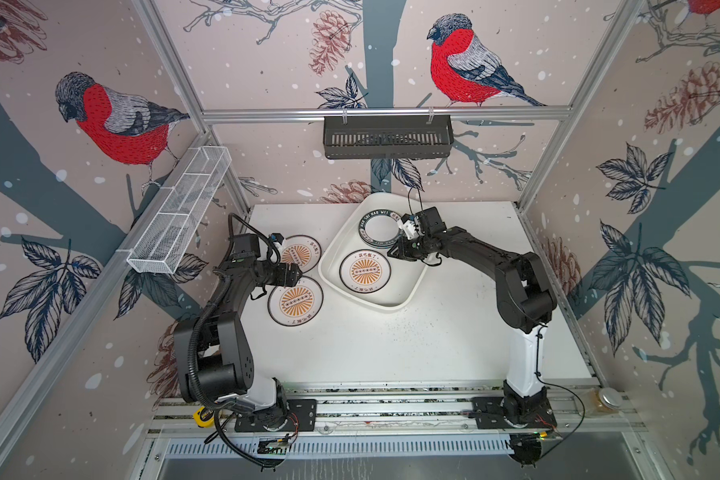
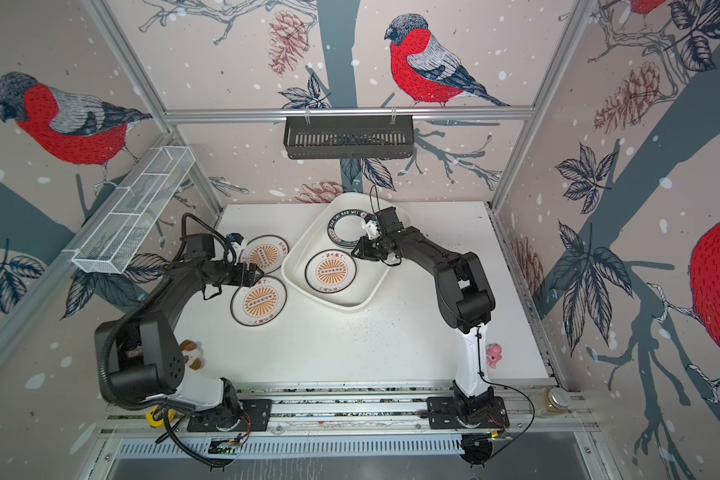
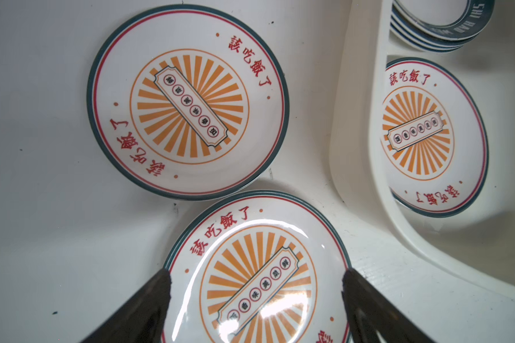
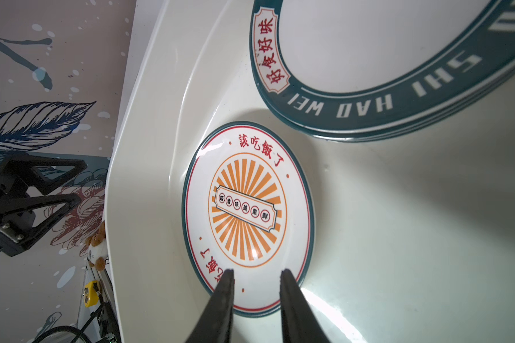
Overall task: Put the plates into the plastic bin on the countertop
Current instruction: 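Move the left gripper to the nearest orange-sunburst plate and lower onto its rim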
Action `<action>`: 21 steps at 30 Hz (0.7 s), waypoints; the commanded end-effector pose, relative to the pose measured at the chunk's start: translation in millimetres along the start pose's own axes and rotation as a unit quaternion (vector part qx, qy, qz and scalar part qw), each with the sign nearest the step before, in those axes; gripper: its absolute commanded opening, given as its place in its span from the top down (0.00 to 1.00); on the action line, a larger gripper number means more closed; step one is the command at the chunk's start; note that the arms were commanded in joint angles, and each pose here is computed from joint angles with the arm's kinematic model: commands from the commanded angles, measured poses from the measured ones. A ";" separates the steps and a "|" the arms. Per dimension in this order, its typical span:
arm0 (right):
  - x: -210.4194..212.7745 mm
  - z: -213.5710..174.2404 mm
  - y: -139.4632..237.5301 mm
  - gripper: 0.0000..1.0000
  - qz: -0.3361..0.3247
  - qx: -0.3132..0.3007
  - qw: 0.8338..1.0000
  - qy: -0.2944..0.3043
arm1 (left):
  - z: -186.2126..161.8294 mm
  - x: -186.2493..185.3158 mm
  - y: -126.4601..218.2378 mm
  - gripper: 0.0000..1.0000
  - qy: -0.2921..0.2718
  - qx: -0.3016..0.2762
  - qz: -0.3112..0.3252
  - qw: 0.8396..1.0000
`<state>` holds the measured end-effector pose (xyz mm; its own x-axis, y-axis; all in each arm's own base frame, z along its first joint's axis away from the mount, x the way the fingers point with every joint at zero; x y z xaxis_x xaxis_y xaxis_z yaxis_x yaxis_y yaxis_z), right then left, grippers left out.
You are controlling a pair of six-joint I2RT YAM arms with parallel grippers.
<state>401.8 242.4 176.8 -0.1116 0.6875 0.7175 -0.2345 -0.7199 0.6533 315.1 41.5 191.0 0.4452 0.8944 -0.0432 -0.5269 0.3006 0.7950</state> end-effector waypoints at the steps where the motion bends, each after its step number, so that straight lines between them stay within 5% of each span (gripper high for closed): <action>1: 6.7 0.6 6.4 0.71 0.009 -0.018 1.000 0.011 | -7.2 5.1 -2.2 0.12 -0.022 0.007 -0.017 1.000; 21: 3.0 -15.5 21.5 0.71 0.023 -0.038 0.999 -0.002 | -61.8 55.7 -30.9 0.29 0.017 0.053 -0.089 0.994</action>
<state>379.9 230.5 183.8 -0.1067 0.6624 0.7415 -0.2777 -0.7360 0.6174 314.1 103.2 131.3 0.4625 0.8670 -0.1854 -0.3918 0.3874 0.8345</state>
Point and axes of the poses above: each gripper's point midway between its finger pads, its own y axis back along the fingers, its own x axis along the line the jaws close on, z = x × y, the point moved 10 cm from there along y, back along the fingers, and after that the axes turned 15 degrees about -y, right-handed, at the moved point
